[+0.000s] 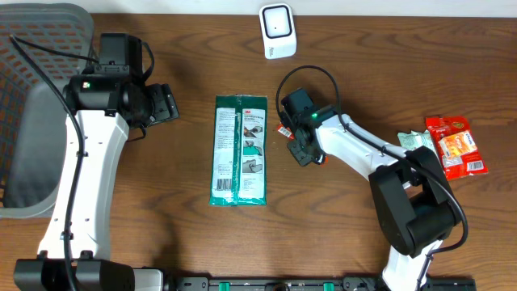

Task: Scan the item barcode
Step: 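Carry the red Nescafe stick up and right with the right gripper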

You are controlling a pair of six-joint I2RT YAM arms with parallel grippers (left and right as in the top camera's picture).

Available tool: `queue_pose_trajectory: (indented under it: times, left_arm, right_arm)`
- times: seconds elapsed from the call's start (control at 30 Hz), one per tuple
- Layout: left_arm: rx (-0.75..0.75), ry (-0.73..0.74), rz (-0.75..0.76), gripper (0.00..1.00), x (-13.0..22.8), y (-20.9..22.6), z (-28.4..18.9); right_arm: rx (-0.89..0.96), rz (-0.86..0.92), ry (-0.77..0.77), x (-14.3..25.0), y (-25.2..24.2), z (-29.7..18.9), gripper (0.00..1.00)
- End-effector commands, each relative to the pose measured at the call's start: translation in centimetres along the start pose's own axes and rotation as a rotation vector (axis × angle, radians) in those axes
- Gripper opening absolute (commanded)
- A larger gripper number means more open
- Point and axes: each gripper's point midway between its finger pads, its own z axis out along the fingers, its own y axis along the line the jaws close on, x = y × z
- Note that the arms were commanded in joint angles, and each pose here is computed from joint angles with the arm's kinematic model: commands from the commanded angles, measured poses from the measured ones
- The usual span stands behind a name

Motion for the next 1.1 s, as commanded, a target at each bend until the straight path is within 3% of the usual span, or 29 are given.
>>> queue_pose_trajectory:
  times: [0.0,0.07,0.13,0.23,0.53,0.57,0.7,0.87,0.97,1.07]
  left_arm:
    - [-0.007,-0.011,-0.002,0.83,-0.3,0.2,-0.3]
    - [-0.007,-0.011,-0.002,0.83,-0.3,0.2,-0.3]
    - [-0.007,-0.011,-0.002,0.83,-0.3,0.2,-0.3]
    - [-0.007,-0.011,-0.002,0.83,-0.3,0.2,-0.3]
    - [-0.007,-0.011,-0.002,0.83,-0.3,0.2,-0.3]
    - [-0.007,-0.011,-0.002,0.83,-0.3,0.2,-0.3]
    - [-0.007,-0.011,-0.002,0.83,-0.3,0.2,-0.3]
    - [-0.007,-0.011,-0.002,0.83,-0.3,0.2,-0.3]
    - [-0.007,-0.011,-0.002,0.83,-0.3,0.2,-0.3]
    - [-0.007,-0.011,-0.002,0.83,-0.3,0.2,-0.3]
  right_arm:
    - [-0.023,-0.03,0.06,2.1,1.2,1.2,0.02]
    - [-0.042,-0.029,0.06,2.1,1.5,1.2,0.01]
    - [-0.078,-0.025,0.057,2.0,2.1,1.1,0.12]
    - [-0.083,-0.026,0.059,2.1,2.2,1.1,0.19]
    - [-0.069,-0.027,0.069,2.5,2.0,1.3,0.26]
    - [-0.069,-0.028,0.072,2.6,2.0,1.4,0.25]
    - [-0.086,0.013,0.079,3.0,2.3,1.6,0.01]
    - [-0.295,0.045,-0.017,0.4,4.6,-2.2,0.01]
    - [-0.443,0.179,-0.096,-1.2,4.7,-5.6,0.01]
    - [-0.524,0.219,-0.091,-1.1,4.8,-6.0,0.01]
